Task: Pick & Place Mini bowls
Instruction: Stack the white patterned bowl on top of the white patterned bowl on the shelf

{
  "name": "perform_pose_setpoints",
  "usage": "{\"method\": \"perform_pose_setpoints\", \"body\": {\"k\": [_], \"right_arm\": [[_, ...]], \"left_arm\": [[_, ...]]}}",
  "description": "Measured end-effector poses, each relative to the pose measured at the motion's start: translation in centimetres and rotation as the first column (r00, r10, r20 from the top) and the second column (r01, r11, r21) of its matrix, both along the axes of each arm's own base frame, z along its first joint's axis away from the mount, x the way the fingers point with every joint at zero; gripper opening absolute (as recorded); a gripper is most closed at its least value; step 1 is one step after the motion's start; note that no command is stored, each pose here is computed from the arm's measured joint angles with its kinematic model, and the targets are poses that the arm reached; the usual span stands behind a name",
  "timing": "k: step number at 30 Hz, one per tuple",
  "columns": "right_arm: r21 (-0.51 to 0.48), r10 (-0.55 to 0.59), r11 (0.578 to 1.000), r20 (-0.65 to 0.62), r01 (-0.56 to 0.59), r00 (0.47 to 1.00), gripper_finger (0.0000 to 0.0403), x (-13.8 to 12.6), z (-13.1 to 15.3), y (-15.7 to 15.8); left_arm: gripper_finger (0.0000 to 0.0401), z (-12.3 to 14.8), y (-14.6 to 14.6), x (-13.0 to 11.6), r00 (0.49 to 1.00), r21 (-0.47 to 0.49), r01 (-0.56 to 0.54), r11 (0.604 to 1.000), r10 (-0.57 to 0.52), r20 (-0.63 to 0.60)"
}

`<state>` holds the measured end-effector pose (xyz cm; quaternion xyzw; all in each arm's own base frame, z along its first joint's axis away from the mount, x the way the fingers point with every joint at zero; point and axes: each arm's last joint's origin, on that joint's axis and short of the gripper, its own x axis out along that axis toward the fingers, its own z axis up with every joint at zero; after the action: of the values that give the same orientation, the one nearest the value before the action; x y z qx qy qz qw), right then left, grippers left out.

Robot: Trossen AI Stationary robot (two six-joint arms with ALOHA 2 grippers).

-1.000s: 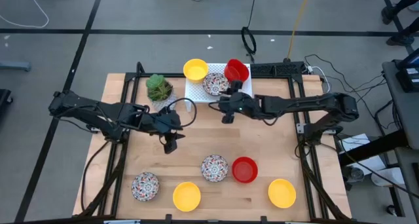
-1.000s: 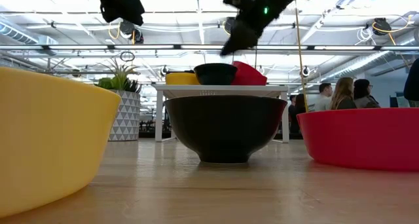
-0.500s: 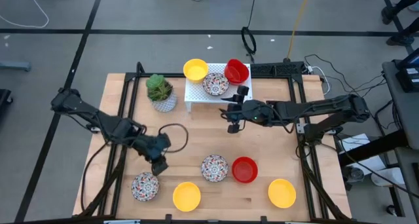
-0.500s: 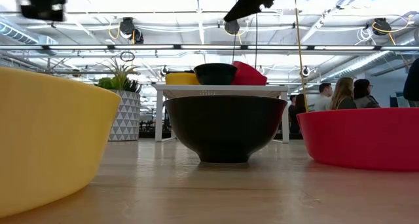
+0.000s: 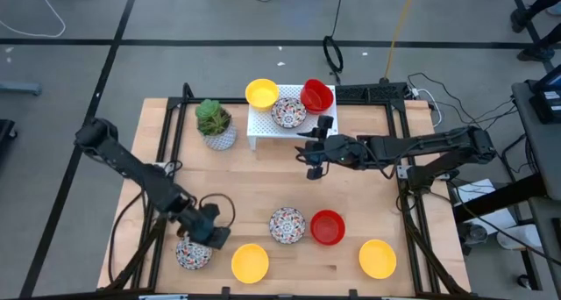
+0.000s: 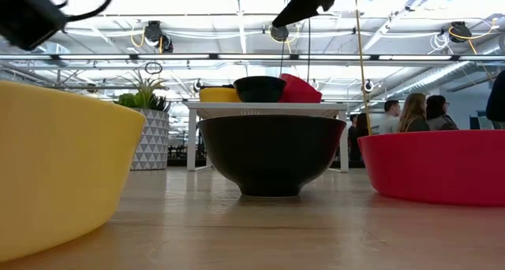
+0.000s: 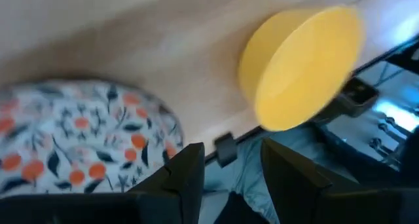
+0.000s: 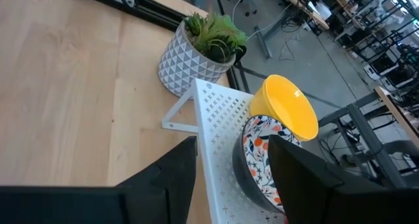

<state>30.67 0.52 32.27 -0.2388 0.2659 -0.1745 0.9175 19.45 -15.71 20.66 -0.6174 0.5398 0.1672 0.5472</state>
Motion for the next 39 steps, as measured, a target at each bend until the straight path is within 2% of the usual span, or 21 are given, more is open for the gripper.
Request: {"method": "perform_pose_setpoints", "body": {"k": [7, 11, 16, 20, 24, 31, 35, 39], "right_arm": [[-0.017, 0.008, 1.000, -0.037, -0.008, 0.999, 0.0172, -0.1, -0.2, 0.0], [-0.019, 0.009, 1.000, -0.039, -0.010, 0.999, 0.0173, -0.1, -0.6, 0.0], [-0.022, 0.009, 1.000, -0.075, -0.010, 0.997, 0.0169, -0.3, -1.7, -0.1], [-0.024, 0.007, 1.000, -0.102, -0.010, 0.995, 0.0169, -0.5, -2.7, -0.1], [-0.027, 0.004, 1.000, -0.116, -0.007, 0.993, 0.0165, -0.7, -3.1, -0.1], [-0.034, 0.000, 0.999, -0.120, -0.004, 0.993, 0.0157, -0.8, -3.2, -0.2], [-0.045, 0.006, 0.999, -0.127, -0.011, 0.992, 0.0155, -0.8, -3.2, -0.2], [-0.058, -0.008, 0.998, -0.128, 0.001, 0.992, 0.0155, -0.8, -3.2, -0.3]], "left_arm": [[0.0152, -3.0, -2.4, -0.6, 0.977, 0.008, -0.064, 0.998, 0.064, -0.203], [0.0152, -4.4, -3.0, -0.4, 0.965, 0.035, -0.060, 0.998, 0.067, -0.252], [0.0147, -5.1, -2.9, -0.4, 0.963, 0.049, 0.053, 0.997, -0.038, -0.266], [0.0103, -5.0, -2.8, -0.5, 0.964, 0.070, 0.162, 0.984, -0.143, -0.226], [0.0051, -4.8, -2.7, -0.7, 0.940, 0.073, 0.289, 0.954, -0.269, -0.207], [0.0036, -3.5, -1.4, -0.8, 0.909, 0.100, 0.378, 0.920, -0.349, -0.227], [0.0030, -2.3, -0.8, 0.0, 0.903, 0.214, 0.424, 0.880, -0.393, -0.174], [0.0017, -0.5, -0.5, 1.5, 0.869, 0.393, 0.480, 0.785, -0.487, -0.090]]}}
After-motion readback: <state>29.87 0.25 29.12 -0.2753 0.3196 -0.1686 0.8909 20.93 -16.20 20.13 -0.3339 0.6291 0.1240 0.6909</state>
